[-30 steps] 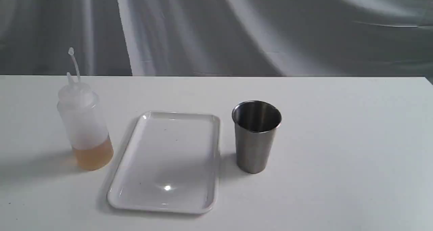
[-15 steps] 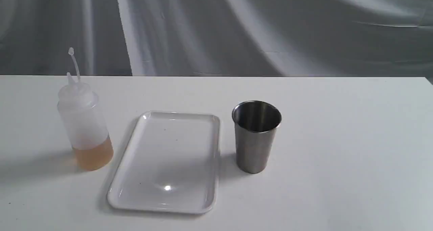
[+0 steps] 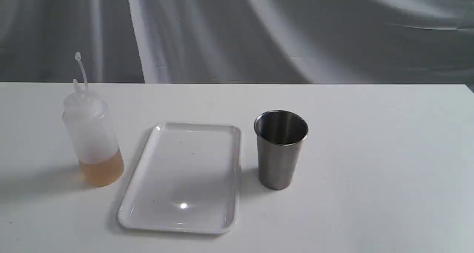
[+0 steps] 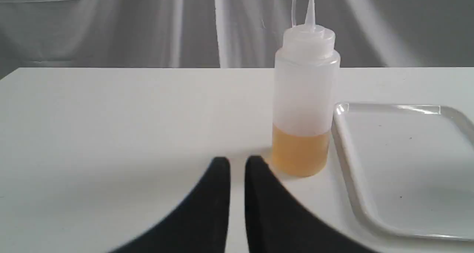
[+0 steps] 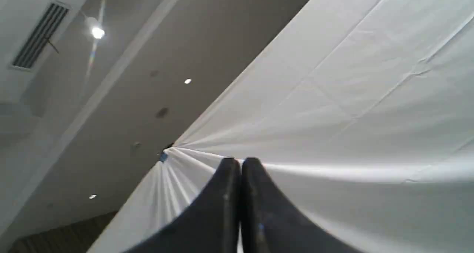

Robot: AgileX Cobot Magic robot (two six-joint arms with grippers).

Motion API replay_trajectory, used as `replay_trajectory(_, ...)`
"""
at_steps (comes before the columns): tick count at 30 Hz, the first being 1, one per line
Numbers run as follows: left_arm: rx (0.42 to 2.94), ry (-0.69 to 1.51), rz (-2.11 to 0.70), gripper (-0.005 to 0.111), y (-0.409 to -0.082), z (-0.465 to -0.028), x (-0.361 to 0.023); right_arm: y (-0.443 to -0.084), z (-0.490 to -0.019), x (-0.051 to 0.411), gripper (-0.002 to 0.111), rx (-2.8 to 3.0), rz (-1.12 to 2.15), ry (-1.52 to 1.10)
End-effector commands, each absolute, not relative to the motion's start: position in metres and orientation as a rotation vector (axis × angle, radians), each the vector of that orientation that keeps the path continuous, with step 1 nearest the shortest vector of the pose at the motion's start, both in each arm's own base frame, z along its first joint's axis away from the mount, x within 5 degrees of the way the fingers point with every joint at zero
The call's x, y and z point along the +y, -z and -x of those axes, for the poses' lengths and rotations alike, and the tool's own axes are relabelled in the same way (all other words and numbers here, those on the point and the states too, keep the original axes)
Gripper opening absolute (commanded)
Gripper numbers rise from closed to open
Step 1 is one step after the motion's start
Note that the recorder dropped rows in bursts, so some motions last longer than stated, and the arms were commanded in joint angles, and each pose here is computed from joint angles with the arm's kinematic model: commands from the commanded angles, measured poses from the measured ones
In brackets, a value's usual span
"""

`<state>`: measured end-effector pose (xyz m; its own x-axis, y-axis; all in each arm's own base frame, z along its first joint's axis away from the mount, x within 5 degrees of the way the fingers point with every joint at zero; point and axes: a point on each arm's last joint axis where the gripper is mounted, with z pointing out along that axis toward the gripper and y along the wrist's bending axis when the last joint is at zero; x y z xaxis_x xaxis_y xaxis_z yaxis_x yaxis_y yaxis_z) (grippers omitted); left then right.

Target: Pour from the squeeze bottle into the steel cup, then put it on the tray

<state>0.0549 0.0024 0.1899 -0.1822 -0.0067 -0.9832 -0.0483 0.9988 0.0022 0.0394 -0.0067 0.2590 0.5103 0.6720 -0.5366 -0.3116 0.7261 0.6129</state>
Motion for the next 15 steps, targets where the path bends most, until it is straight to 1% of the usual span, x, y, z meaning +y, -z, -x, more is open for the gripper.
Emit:
replay_trajectory(1,1.749,-0.032,0.039,0.008,-0.189,-0.055,0.002,-0.264,-0.035,0.015,0.000,0.863,-0.183,-0.606)
replay_trajectory(3,1.749,-0.031,0.041,0.008,-0.189,-0.055,0.002,-0.277,-0.031,0.029,0.000,0.912,-0.001,-0.587)
replay_trajectory(6,1.749,-0.031,0.041,0.008,-0.189,-0.055,0.002,-0.296,-0.025,0.041,0.000,1.008,0.133,-0.545)
replay_trajectory(8,1.749,-0.031,0.041,0.008,-0.189,-0.055,0.002,-0.317,-0.021,0.046,0.000,1.041,0.206,-0.496)
replay_trajectory(15,1.749,-0.034,0.037,0.008,-0.189,-0.055,0.002,-0.378,-0.015,0.051,0.000,1.096,0.297,-0.439)
